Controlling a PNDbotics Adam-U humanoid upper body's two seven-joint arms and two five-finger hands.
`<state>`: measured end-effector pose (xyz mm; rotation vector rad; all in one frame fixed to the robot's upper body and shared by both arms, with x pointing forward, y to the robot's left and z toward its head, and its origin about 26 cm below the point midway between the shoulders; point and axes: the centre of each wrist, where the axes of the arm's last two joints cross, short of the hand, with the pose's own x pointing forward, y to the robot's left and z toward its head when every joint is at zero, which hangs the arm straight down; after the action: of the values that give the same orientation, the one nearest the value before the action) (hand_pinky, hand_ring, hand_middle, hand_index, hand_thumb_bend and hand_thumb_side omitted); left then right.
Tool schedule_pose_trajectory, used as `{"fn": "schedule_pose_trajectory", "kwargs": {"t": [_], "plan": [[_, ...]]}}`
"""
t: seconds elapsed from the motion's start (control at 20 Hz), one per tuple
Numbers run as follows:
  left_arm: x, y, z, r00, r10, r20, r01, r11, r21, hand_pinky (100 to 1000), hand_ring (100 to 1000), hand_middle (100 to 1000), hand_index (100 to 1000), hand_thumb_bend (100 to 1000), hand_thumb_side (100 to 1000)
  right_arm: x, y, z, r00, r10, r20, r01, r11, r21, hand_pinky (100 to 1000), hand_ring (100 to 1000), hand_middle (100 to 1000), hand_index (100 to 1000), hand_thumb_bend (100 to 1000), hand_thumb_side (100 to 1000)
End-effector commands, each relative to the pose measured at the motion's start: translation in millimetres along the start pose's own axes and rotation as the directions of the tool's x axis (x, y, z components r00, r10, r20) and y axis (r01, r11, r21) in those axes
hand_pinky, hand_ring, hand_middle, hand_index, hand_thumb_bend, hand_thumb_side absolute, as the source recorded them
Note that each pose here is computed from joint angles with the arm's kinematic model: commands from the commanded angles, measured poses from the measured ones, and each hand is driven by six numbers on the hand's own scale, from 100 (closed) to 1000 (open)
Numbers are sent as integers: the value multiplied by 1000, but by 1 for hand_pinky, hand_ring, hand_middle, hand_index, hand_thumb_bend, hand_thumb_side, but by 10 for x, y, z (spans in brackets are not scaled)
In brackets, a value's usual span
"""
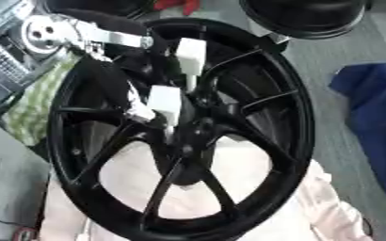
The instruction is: Pull the pin out of the wheel hub.
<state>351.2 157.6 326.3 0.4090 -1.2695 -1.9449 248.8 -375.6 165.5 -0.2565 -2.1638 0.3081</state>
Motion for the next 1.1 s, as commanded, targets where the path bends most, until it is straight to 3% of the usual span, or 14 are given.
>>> {"fn": "schedule_pose_trajectory", "kwargs": {"t": [0.05, 0.55, 0.85, 1.1], "plan": [[-8, 37, 46, 999, 7, -36, -8, 1000, -22, 846, 829, 761, 866, 570, 381, 74, -33, -39, 1000, 2, 28, -2, 1000, -7, 735, 617, 526, 727, 281, 306], [-7, 9, 11, 999, -23, -41, 22, 999, -28, 820, 782, 706, 837, 586, 366, 69, -27, -36, 1000, -3, 18, 3, 1000, -22, 734, 615, 525, 726, 280, 307], [-13, 23, -37, 999, -22, -49, 21, 999, -24, 811, 755, 663, 820, 542, 341, 63, -12, -34, 1000, -8, 10, 8, 1000, -21, 734, 614, 524, 726, 282, 308], [40, 63, -47, 999, -22, -26, 21, 1000, -16, 816, 771, 705, 848, 556, 347, 61, -5, -36, 1000, -9, 5, 9, 1000, -25, 733, 613, 524, 726, 283, 308]]}}
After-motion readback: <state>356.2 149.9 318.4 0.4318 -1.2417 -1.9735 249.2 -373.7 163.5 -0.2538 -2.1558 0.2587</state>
